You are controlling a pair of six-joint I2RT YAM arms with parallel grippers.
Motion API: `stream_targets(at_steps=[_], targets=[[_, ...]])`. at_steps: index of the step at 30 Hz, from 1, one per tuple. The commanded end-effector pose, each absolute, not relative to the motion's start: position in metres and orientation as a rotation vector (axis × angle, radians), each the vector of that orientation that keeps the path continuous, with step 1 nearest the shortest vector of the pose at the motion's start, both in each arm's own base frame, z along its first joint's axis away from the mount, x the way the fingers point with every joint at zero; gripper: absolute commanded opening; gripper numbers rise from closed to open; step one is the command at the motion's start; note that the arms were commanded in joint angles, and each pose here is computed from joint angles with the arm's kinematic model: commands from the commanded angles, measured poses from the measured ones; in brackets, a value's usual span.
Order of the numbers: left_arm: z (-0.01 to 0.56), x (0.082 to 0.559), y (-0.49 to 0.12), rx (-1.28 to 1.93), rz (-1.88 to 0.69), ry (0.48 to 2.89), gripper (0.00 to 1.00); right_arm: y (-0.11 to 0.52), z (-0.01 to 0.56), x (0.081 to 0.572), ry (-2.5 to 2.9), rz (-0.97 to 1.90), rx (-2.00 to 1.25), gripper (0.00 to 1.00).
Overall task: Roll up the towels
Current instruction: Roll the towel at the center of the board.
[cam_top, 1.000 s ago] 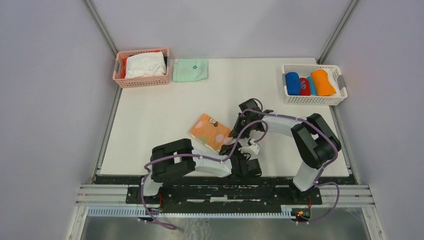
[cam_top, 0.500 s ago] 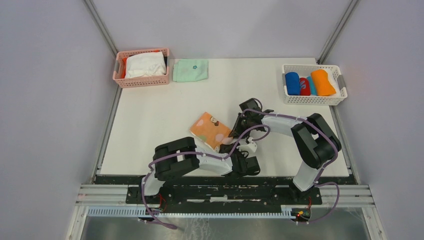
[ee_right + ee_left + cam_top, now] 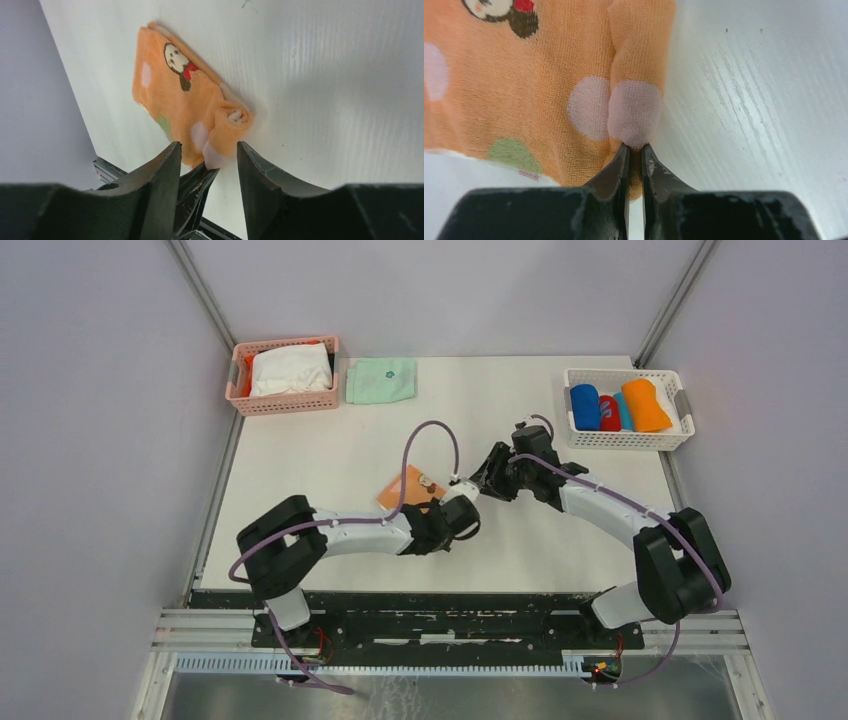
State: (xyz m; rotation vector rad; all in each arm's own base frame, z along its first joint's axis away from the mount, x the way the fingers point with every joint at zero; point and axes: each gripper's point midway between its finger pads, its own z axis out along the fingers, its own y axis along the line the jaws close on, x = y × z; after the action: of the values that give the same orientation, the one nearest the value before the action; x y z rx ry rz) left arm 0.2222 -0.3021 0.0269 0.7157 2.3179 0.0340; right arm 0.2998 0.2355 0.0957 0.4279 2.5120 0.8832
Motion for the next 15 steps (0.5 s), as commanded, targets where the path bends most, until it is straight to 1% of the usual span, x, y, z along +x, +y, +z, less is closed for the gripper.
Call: stream_targets(at_steps=[1,10,15], targets=[[0.027,0.208,-0.322,0.541,-0.484,2.533,0.09,0.239,0.104,0.300,2.437,0.944,0.381,0.54],[0.026,0.220,-0.300,0.115,-1.035,2.705,0.09,0.263,0.083,0.294,2.423,1.120,0.380,0.58],[0.019,0.224,-0.285,-0.106,-1.183,2.722,0.08,0.279,0.072,0.300,2.405,1.206,0.397,0.59]])
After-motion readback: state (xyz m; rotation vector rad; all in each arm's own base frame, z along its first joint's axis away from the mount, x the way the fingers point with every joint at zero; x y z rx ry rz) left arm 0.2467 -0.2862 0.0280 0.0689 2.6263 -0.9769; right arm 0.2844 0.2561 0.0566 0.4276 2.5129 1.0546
